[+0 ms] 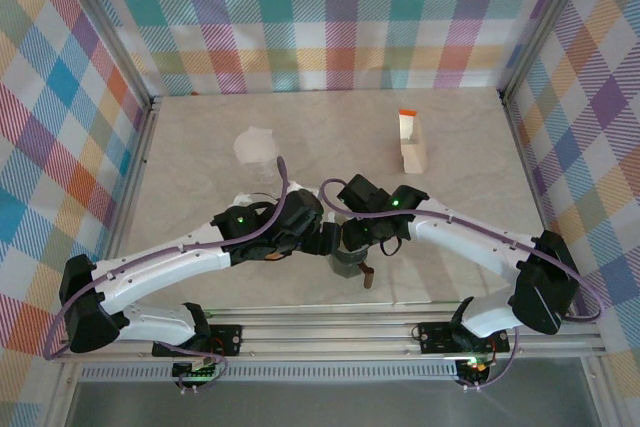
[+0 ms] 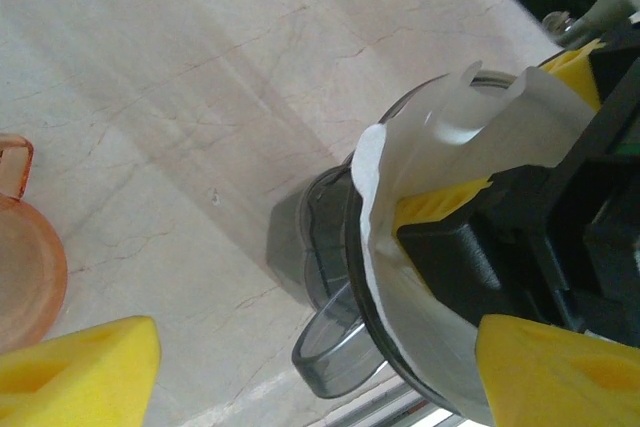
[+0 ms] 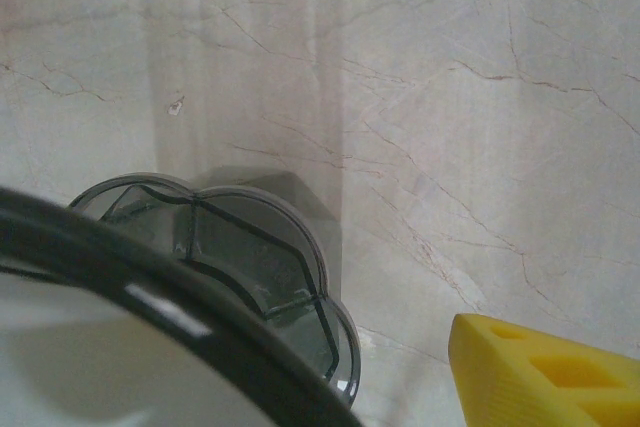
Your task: Place the coffee filter in the dripper
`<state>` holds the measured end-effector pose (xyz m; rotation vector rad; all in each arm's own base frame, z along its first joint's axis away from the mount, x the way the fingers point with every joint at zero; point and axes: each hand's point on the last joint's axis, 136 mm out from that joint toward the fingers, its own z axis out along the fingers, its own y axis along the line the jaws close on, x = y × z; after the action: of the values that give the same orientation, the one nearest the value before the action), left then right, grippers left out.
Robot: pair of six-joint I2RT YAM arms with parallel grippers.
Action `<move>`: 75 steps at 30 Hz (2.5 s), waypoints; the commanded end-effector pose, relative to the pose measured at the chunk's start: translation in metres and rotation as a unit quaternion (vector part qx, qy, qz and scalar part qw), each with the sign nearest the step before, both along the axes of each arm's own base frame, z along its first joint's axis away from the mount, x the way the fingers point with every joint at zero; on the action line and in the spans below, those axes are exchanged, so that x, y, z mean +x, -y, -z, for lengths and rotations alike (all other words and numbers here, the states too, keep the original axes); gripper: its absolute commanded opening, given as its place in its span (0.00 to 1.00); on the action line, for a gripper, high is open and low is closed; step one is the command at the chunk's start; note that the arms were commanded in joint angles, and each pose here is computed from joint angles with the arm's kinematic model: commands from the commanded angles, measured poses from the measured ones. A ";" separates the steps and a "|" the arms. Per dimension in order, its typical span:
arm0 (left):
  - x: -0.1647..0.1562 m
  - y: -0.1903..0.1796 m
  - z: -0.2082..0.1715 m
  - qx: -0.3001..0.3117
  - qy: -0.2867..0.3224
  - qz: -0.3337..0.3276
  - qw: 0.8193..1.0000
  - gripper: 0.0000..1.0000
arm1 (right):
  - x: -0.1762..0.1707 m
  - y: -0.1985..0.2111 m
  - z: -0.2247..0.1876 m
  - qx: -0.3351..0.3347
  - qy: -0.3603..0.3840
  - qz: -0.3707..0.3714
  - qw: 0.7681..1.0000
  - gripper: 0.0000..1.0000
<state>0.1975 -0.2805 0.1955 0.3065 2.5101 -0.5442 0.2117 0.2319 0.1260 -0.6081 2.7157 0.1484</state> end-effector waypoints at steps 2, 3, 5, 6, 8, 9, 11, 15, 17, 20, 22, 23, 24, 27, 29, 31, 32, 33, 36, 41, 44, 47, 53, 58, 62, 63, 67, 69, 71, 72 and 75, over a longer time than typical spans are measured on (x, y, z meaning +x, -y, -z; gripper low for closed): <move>0.010 -0.005 0.007 0.006 0.001 -0.023 1.000 0.78 | -0.001 0.002 0.007 0.000 -0.009 0.010 1.000 0.68; 0.010 -0.006 0.009 0.010 0.000 -0.026 1.000 0.76 | -0.001 0.002 0.007 0.000 -0.009 0.010 1.000 0.68; 0.011 -0.009 0.011 0.016 0.000 -0.030 0.999 0.75 | -0.001 0.002 0.005 0.002 -0.007 0.011 1.000 0.68; 0.011 -0.010 0.012 0.018 -0.001 -0.031 0.999 0.74 | -0.001 0.001 0.005 0.005 -0.006 0.010 1.000 0.68; 0.011 -0.011 0.013 0.021 -0.003 -0.032 0.999 0.74 | 0.000 0.000 0.002 0.009 -0.004 0.010 1.000 0.68; 0.011 -0.011 0.014 0.021 -0.005 -0.031 0.999 0.74 | 0.000 -0.001 0.002 0.011 -0.003 0.010 1.000 0.68; 0.011 -0.011 0.015 0.022 -0.006 -0.031 0.999 0.73 | 0.001 -0.001 -0.001 0.015 0.000 0.010 1.000 0.69; 0.009 -0.010 0.017 0.024 -0.011 -0.025 0.999 0.70 | 0.002 -0.002 -0.008 0.022 0.007 0.010 1.000 0.69; 0.008 -0.009 0.020 0.026 -0.014 -0.023 0.999 0.68 | 0.003 -0.002 -0.013 0.026 0.013 0.011 1.000 0.69; 0.008 -0.009 0.023 0.028 -0.016 -0.023 0.999 0.65 | 0.005 -0.002 -0.023 0.033 0.024 0.012 0.999 0.70; 0.007 -0.009 0.024 0.029 -0.018 -0.022 0.999 0.64 | 0.005 -0.001 -0.028 0.038 0.030 0.013 0.999 0.71; 0.007 -0.009 0.025 0.030 -0.019 -0.022 0.999 0.64 | 0.005 -0.001 -0.032 0.040 0.032 0.013 0.999 0.71; 0.007 -0.009 0.025 0.029 -0.019 -0.021 0.999 0.64 | 0.006 -0.001 -0.036 0.043 0.037 0.014 0.998 0.72; 0.007 -0.009 0.025 0.028 -0.019 -0.022 0.999 0.64 | 0.006 0.001 -0.049 0.057 0.051 0.015 0.997 0.72; 0.007 -0.009 0.025 0.029 -0.019 -0.022 0.999 0.64 | 0.006 0.003 -0.058 0.065 0.060 0.018 0.996 0.73; 0.007 -0.009 0.025 0.028 -0.019 -0.022 0.999 0.64 | 0.006 0.007 -0.065 0.067 0.069 0.021 0.995 0.73; 0.007 -0.008 0.025 0.028 -0.019 -0.021 0.999 0.64 | 0.006 0.010 -0.069 0.067 0.074 0.024 0.995 0.73; 0.007 -0.008 0.024 0.028 -0.019 -0.021 0.999 0.64 | 0.006 0.013 -0.071 0.066 0.078 0.028 0.994 0.73; 0.007 -0.008 0.025 0.027 -0.020 -0.021 0.999 0.64 | 0.006 0.026 -0.074 0.062 0.086 0.042 0.993 0.74; 0.008 -0.007 0.025 0.028 -0.020 -0.021 0.999 0.64 | 0.006 0.043 -0.065 0.049 0.080 0.061 0.994 0.73; 0.008 -0.007 0.025 0.028 -0.019 -0.021 0.999 0.64 | 0.006 0.050 -0.057 0.035 0.076 0.068 0.994 0.73; 0.008 -0.007 0.026 0.030 -0.021 -0.022 0.999 0.64 | 0.006 0.055 -0.054 0.027 0.078 0.076 0.994 0.73; 0.008 -0.008 0.024 0.031 -0.020 -0.022 0.999 0.64 | 0.007 0.049 -0.063 0.045 0.086 0.064 0.993 0.73; 0.009 -0.008 0.022 0.031 -0.018 -0.023 0.999 0.65 | 0.005 0.023 -0.080 0.108 0.095 0.006 0.990 0.74; 0.009 -0.008 0.021 0.031 -0.018 -0.023 0.999 0.65 | 0.005 0.008 -0.080 0.124 0.083 -0.019 0.989 0.74; 0.009 -0.007 0.021 0.031 -0.017 -0.023 0.999 0.65 | 0.007 0.006 -0.078 0.121 0.079 -0.019 0.989 0.74; 0.009 -0.007 0.022 0.032 -0.020 -0.021 0.999 0.65 | 0.016 0.006 -0.068 0.095 0.075 -0.004 0.993 0.75; 0.009 -0.006 0.022 0.032 -0.021 -0.021 0.999 0.65 | 0.023 0.009 -0.066 0.088 0.077 0.012 0.993 0.75; 0.009 -0.006 0.022 0.032 -0.021 -0.022 0.999 0.65 | 0.027 0.014 -0.064 0.087 0.076 0.030 0.993 0.74; 0.009 -0.006 0.022 0.032 -0.021 -0.022 0.999 0.65 | 0.029 0.015 -0.064 0.086 0.075 0.036 0.993 0.74; 0.009 -0.006 0.022 0.031 -0.021 -0.021 0.999 0.65 | 0.027 0.012 -0.065 0.096 0.071 0.026 0.992 0.74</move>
<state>0.2048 -0.2780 0.1771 0.2721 2.5506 -0.4878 0.2315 0.2142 0.1738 -0.5040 2.5834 0.2877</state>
